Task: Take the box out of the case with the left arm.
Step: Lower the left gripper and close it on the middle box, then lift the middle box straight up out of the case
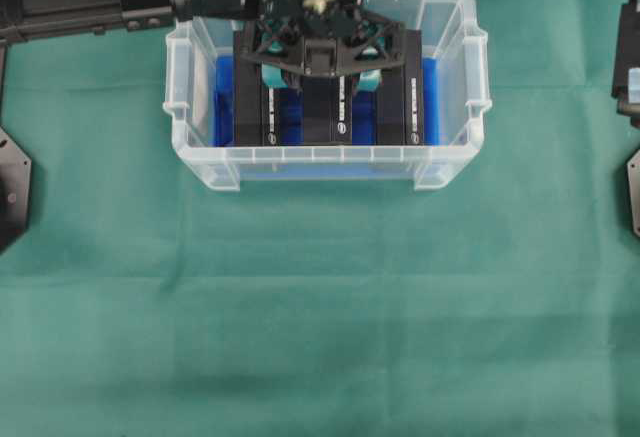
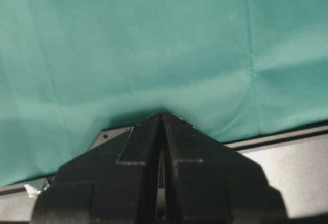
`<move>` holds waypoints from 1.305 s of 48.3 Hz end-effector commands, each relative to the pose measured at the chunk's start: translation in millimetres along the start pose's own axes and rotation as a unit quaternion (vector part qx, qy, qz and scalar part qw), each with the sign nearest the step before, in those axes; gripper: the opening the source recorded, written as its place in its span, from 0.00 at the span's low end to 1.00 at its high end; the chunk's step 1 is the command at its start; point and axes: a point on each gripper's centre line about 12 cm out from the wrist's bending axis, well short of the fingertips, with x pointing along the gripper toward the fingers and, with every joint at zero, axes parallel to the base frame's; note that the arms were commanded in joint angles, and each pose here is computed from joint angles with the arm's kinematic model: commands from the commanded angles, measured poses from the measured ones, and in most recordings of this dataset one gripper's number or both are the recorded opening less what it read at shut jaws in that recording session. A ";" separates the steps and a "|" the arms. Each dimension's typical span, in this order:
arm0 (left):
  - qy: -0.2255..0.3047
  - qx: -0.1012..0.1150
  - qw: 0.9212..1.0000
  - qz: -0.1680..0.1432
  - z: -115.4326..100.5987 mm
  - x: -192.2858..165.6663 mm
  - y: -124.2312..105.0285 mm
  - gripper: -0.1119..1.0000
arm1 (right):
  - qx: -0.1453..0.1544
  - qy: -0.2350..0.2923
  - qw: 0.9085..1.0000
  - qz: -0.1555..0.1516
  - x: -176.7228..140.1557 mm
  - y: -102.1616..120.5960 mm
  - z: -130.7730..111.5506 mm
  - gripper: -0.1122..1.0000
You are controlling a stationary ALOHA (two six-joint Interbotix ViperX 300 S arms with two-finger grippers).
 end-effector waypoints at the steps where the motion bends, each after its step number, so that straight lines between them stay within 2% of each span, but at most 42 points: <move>1: -0.009 0.000 0.999 -0.043 0.3 -49.2 -5.1 0.64 | 0.001 -0.008 1.000 0.001 -3.6 -0.4 2.1 0.12; 24: -0.020 -0.007 0.998 -0.062 4.8 -133.6 2.0 0.64 | 0.000 -0.012 1.000 -0.013 -3.7 -3.5 3.1 0.12; 30: -0.024 -0.008 0.997 -0.070 5.4 -144.6 4.4 0.64 | 0.000 -0.013 1.000 -0.013 -3.7 -3.7 3.3 0.12; 63: -0.024 -0.008 0.997 -0.070 7.4 -147.2 7.1 0.64 | 0.000 -0.012 1.000 -0.013 -3.7 -3.7 3.1 0.12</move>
